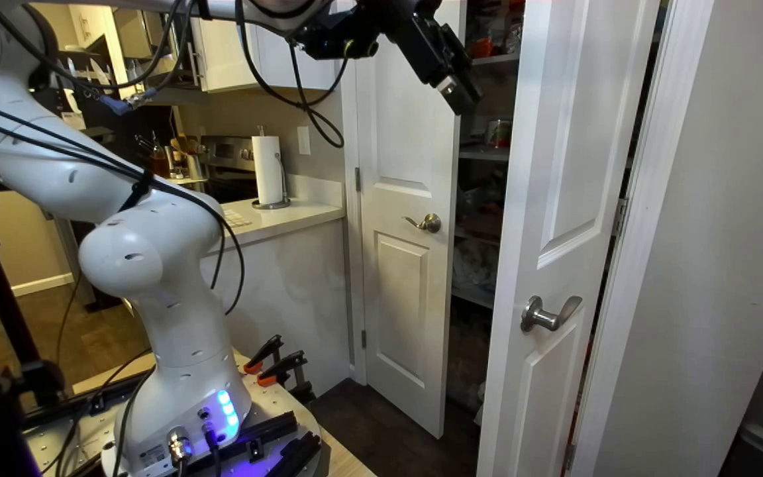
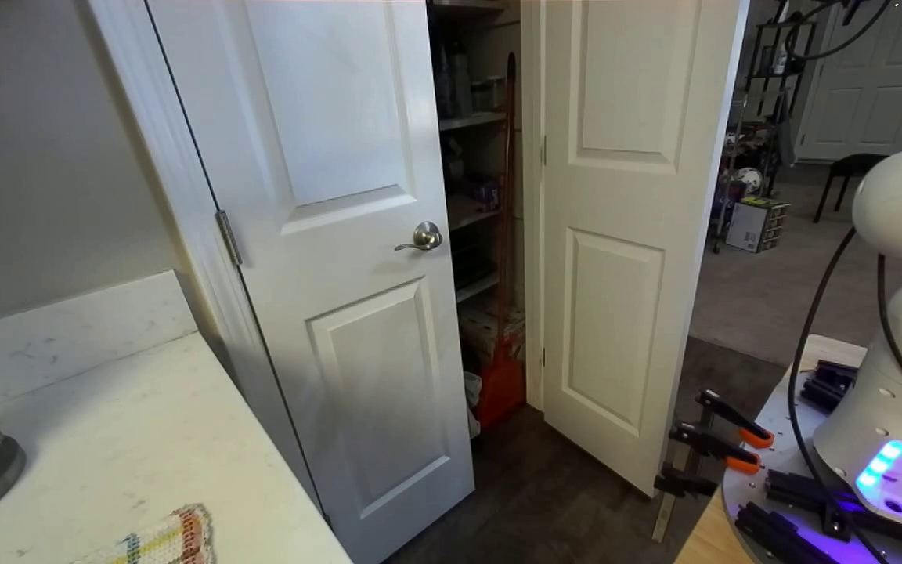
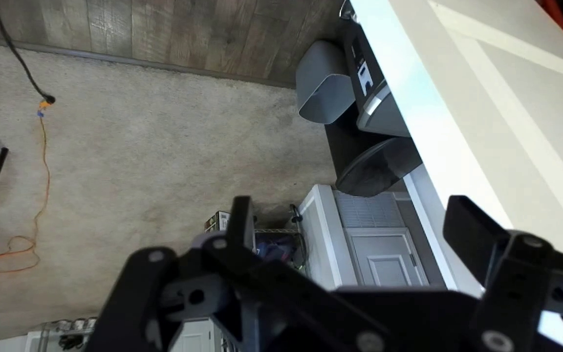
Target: Close the right door
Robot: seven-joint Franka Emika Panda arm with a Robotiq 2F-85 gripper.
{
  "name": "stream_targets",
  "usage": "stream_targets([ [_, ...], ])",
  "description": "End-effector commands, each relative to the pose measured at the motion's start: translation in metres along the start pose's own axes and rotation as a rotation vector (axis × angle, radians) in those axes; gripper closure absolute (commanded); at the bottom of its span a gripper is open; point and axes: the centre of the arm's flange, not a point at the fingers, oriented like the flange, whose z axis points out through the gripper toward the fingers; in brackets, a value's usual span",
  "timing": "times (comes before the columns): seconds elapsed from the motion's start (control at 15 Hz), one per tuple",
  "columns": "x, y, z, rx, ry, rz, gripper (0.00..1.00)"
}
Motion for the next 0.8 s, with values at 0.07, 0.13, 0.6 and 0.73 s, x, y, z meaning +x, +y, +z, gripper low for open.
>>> stream_targets([
  [0.07, 0.033, -0.002, -0.004, 0.062, 0.135, 0.037, 0.0],
  [0.13, 0.041, -0.004, -0.007, 0.088, 0.174, 0.034, 0.0],
  [0.6, 0.076, -0.029, -0.008, 0.214, 0.36, -0.007, 0.0],
  [0.73, 0.079, -0.034, -0.003, 0.239, 0.375, -0.015, 0.0],
])
